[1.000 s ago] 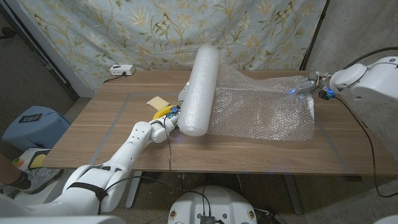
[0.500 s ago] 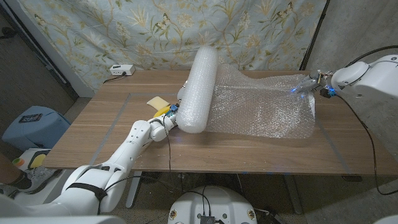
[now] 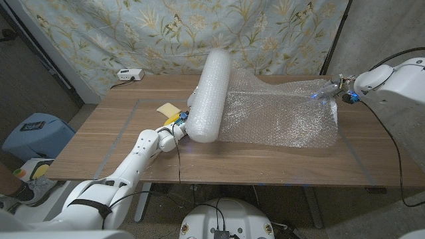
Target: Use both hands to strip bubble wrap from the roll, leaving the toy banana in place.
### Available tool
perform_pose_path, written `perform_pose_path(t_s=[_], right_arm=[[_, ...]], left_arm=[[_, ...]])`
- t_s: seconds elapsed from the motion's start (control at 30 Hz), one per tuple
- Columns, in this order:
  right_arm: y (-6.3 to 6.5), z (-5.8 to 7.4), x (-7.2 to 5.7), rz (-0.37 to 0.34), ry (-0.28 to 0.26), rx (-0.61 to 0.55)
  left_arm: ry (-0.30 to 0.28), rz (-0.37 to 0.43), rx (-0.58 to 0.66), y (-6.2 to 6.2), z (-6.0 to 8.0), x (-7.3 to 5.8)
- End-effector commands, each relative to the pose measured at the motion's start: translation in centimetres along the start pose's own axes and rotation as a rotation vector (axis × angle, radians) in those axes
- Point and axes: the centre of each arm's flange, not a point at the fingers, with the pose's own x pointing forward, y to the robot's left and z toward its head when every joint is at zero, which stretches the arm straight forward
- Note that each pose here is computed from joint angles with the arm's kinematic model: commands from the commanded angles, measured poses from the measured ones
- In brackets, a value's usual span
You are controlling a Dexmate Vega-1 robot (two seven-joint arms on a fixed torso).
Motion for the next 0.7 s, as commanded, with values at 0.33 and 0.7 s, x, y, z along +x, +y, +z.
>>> perform_pose_path(t_s=[0.33, 0.7], right_arm=[[0.25, 0.69, 0.89, 0.012, -0.005, -0.002], [0.2, 0.82, 1.02, 0.016, -0.019, 0.004]], left_arm=[[-0.021, -0.032, -0.001, -0.15, 0.68, -0.26], [-0.015, -0.043, 0.007, -0.23, 0.61, 0.02]])
